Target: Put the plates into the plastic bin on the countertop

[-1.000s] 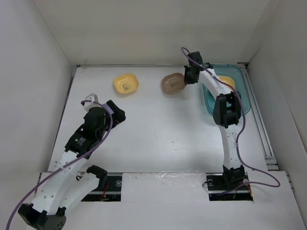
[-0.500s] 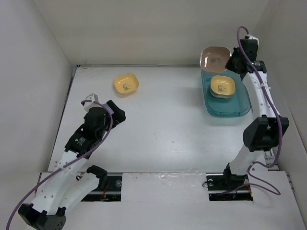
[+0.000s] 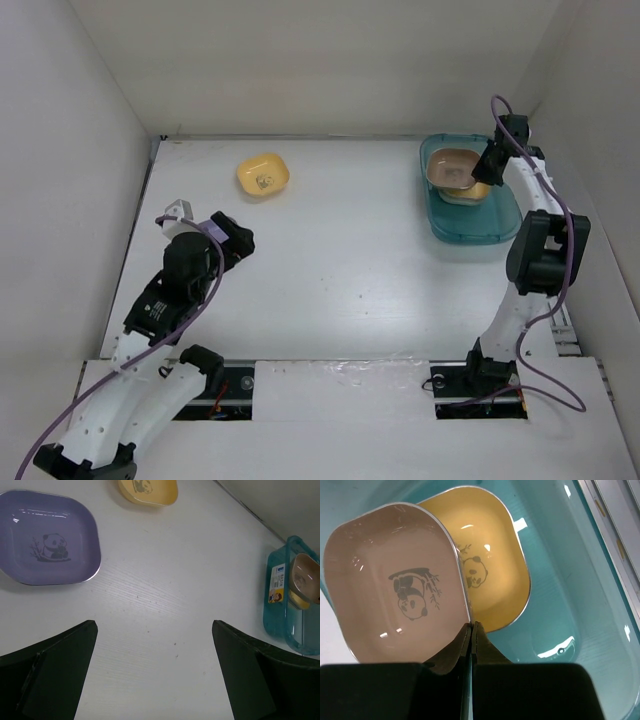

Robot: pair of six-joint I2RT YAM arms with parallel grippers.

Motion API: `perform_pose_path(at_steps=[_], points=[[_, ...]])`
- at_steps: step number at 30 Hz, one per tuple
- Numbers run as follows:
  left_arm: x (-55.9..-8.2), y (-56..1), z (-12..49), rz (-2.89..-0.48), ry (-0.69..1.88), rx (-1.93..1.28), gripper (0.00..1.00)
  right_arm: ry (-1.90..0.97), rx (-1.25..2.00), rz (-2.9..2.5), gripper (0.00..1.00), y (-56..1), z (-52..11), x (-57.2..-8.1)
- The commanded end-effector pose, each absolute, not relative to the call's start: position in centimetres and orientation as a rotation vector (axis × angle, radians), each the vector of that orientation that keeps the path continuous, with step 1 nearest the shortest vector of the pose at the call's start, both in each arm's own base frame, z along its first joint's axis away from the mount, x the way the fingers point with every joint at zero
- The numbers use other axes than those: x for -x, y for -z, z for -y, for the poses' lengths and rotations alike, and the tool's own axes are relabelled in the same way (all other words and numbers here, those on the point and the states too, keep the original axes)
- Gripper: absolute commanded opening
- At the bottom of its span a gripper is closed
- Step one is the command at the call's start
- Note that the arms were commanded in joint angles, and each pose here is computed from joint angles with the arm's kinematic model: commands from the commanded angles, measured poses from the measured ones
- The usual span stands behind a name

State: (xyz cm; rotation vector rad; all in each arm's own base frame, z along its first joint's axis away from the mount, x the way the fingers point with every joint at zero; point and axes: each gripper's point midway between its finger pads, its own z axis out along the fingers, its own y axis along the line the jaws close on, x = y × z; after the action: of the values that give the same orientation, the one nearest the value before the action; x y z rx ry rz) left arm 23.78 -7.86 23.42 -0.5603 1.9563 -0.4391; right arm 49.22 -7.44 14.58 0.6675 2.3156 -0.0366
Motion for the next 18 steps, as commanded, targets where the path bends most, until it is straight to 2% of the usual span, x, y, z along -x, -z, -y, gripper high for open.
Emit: perform_pose_path(at_steps=[1, 17, 18], points=[[-24.0, -24.4, 7.9, -1.926, 0.454, 0.57, 1.0, 0.004, -0.654, -2.191, 0.0, -18.1, 8.0, -51.8], [-24.6, -23.1, 8.1, -1.977, 0.415, 0.561, 1.0, 0.05, -0.682, -2.218, 0.01, -17.7, 10.6, -51.2], [-24.6, -23.1, 8.1, -1.977, 0.415, 0.561, 1.0, 0.05, -0.682, -2.218, 0.17, -17.7, 10.6, -51.2]])
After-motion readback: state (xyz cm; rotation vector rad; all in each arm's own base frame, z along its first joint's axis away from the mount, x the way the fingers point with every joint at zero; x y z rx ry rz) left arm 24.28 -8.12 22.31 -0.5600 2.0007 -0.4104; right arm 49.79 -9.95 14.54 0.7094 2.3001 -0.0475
